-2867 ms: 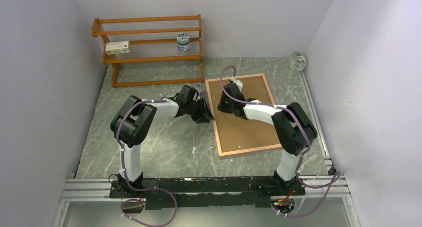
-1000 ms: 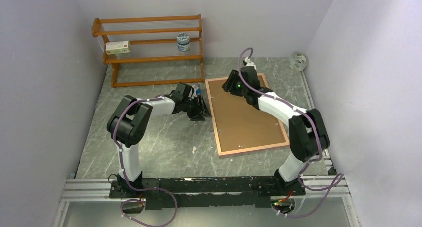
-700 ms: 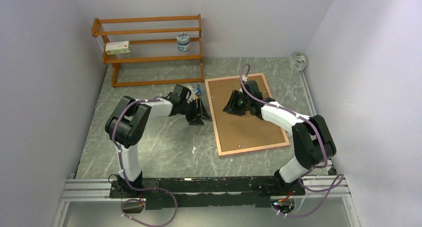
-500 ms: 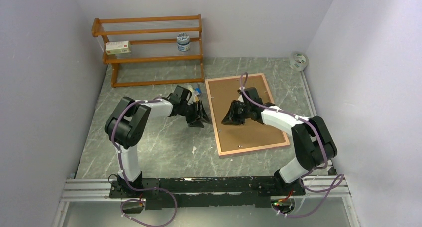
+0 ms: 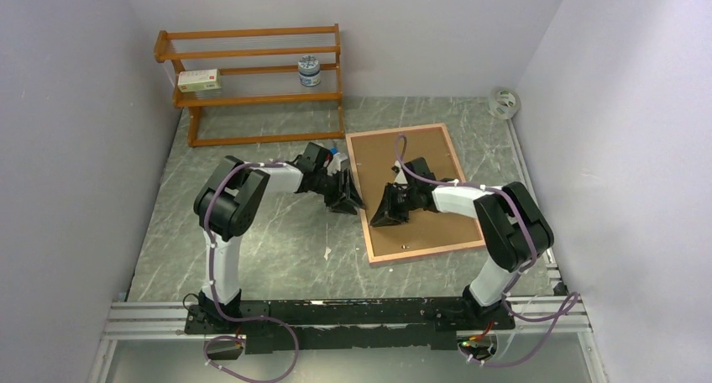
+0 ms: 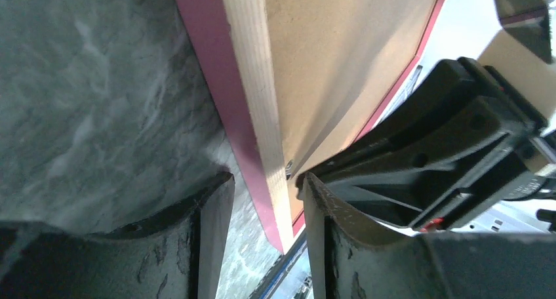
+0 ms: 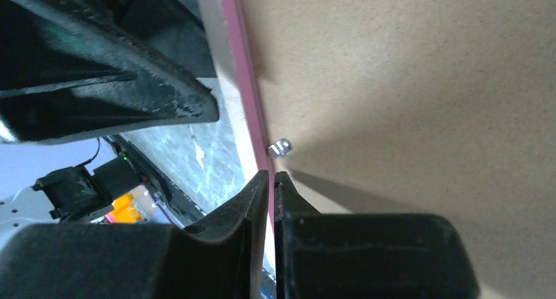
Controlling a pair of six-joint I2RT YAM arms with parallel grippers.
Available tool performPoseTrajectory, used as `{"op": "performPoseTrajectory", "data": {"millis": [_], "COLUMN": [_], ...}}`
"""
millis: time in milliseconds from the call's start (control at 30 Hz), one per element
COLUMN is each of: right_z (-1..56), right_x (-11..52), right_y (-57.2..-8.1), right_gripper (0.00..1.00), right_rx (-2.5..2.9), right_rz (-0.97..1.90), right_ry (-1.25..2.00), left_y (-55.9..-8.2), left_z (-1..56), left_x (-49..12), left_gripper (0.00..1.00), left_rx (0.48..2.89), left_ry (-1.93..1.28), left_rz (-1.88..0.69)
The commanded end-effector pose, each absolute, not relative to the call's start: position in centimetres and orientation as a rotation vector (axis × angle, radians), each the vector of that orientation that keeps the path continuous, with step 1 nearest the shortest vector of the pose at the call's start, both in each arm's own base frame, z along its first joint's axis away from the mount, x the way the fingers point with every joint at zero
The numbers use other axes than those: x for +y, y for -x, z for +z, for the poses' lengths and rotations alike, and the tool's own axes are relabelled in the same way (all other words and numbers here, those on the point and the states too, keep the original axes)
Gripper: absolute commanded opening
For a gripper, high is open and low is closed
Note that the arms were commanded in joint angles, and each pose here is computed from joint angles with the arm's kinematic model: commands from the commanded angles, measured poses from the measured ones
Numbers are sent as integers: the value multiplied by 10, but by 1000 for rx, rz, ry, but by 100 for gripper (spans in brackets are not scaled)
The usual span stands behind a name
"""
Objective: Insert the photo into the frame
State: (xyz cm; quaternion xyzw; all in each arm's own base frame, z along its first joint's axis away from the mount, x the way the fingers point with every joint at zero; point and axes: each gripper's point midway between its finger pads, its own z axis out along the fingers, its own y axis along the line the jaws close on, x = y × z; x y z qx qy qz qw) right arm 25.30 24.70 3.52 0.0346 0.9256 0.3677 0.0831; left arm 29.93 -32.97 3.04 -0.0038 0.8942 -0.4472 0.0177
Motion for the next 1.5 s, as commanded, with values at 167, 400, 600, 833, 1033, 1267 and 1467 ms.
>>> {"op": "performPoseTrajectory", "data": {"millis": [167,400,600,833,1033,1267,1467], "right_z": [28,30,31,48,76,106,135], "right_x": [256,261,256,248,202,84,41], "right_y": [-271,-270,-268,-267,-290,-342,-401], "right_gripper": [11,9,6,27,33,41,49], "right_rx": [2666,2633,2615,2572,2509,2382,2280], "right_rz": [1139,1199,1179,1161,938,512,411], "right_ry": [-71,-82,-95,-107,-237,-581,-784], "left_y": [-284,-270,-261,-258,-271,-306,-358], "left_z": [-12,-30,-38,-37,-22,14,35], "left_x": [-324,-310,-306,-307,-313,-312,-287], "left_gripper": [42,31,27,29,36,54,65], "left_rx": [2931,3026,3062,3073,3022,2893,2778], "left_ry": [29,63,66,67,24,-4,16], "left_rz": [-1245,-1104,-1078,-1085,-1093,-1067,-947]}}
